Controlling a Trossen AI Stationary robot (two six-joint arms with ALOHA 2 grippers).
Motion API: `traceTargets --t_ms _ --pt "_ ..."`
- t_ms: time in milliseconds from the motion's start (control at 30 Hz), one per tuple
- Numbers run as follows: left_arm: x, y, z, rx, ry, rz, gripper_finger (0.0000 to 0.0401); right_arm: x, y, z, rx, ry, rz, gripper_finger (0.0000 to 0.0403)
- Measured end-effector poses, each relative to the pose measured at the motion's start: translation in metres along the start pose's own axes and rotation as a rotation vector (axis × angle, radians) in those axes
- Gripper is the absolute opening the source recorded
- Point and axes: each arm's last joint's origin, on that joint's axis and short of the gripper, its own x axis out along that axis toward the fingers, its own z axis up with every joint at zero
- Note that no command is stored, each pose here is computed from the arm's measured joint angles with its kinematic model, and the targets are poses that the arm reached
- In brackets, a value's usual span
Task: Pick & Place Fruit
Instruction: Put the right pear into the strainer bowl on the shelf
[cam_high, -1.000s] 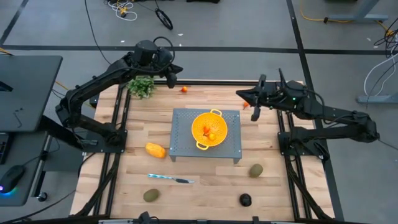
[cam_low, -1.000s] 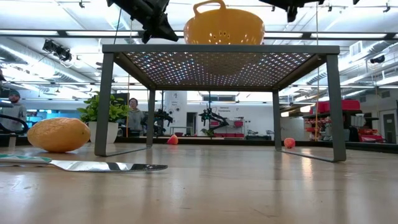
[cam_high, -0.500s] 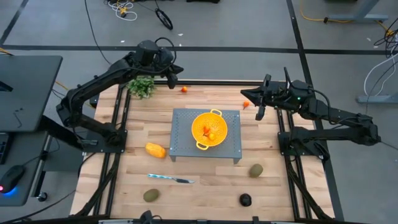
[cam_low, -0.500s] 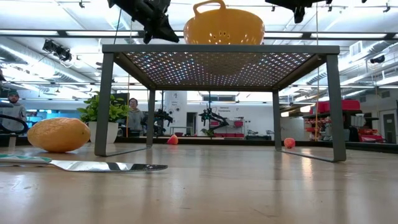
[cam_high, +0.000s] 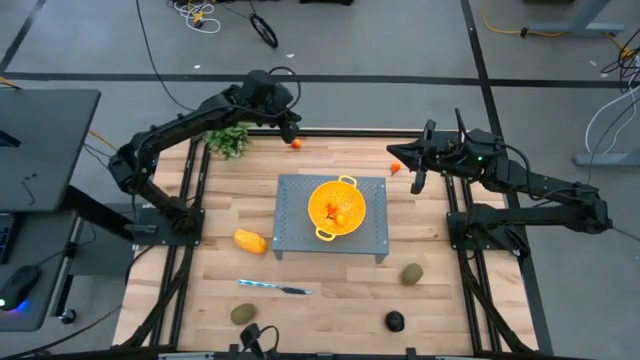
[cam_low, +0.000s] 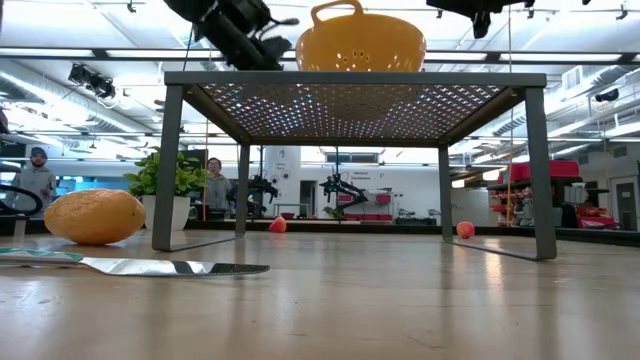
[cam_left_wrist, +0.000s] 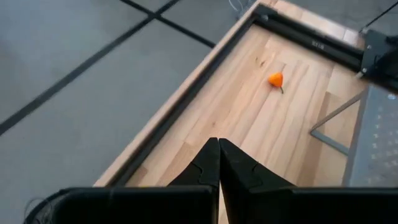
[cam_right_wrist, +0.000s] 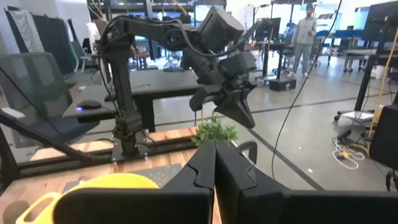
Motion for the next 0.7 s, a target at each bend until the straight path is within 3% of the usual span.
traceTargets --t_ms 200,467,700 --pt "0.023 0.004 -0.009 0.007 0.063 0.003 0.0004 0.000 0.000 -0.003 0.001 0.034 0.000 0.0005" --pt "0.025 0.012 -0.010 -0.005 0.070 0.026 0.0005 0.000 0.000 -0.003 0.001 0.035 -0.001 0.0005" --pt "0.024 0.016 -0.010 -0.010 0.069 0.029 0.0041 0.000 0.000 -0.004 0.001 0.042 -0.010 0.0005"
